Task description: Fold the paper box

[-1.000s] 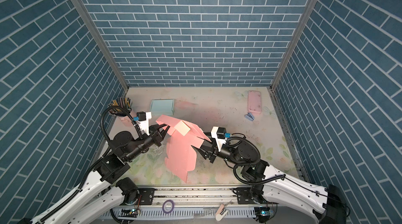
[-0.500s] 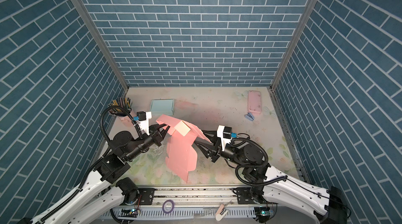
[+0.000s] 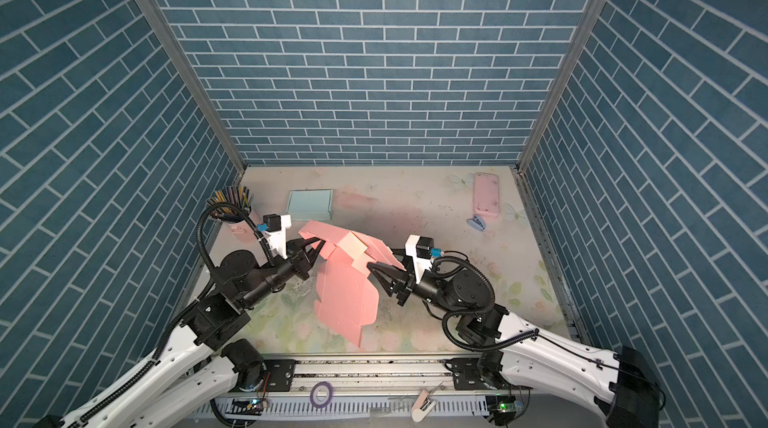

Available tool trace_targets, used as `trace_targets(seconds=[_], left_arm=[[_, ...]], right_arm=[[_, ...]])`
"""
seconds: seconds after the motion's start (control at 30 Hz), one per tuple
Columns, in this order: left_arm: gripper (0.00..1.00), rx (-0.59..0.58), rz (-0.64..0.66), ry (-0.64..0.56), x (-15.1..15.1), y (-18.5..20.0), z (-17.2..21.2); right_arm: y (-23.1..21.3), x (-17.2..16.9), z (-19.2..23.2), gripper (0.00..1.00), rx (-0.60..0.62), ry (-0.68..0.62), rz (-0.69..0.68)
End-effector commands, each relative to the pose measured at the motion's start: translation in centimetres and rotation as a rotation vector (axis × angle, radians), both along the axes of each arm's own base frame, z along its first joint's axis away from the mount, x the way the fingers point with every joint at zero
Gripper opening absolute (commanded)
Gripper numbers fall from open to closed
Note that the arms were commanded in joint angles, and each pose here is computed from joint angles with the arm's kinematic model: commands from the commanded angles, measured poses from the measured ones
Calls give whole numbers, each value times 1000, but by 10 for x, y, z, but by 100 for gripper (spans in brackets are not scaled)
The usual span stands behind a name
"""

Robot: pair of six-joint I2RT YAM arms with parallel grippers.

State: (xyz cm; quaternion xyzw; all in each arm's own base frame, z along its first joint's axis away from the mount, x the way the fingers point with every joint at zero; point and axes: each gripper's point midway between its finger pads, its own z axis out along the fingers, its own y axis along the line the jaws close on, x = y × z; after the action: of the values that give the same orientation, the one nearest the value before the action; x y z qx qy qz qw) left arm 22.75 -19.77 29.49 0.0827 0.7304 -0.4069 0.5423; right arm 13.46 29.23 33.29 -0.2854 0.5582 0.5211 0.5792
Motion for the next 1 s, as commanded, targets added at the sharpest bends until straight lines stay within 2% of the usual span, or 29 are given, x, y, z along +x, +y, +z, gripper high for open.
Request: trace_targets(seconds=[0.0, 0.2, 0.4, 0.57, 0.8, 0.97], left_arm=[[3, 5, 1, -19, -1, 2, 5], [3, 63, 24, 8, 5, 13, -6], [4, 76, -40, 50, 12, 9, -17], [3, 82, -93, 71, 13, -1, -23], [3, 109, -109, 69, 10, -2, -26], [3, 122, -103, 82, 11, -1, -32]], right_arm=[[-21, -3, 6, 49, -14, -20, -49], [-63, -26, 20, 52, -62, -96, -69], [-100, -5, 29, 50, -62, -110, -286], [-88, 20, 15, 46, -168, -49, -343], [-60, 27, 10, 44, -231, -27, -248], [-19, 14, -6, 40, -304, -13, -29]])
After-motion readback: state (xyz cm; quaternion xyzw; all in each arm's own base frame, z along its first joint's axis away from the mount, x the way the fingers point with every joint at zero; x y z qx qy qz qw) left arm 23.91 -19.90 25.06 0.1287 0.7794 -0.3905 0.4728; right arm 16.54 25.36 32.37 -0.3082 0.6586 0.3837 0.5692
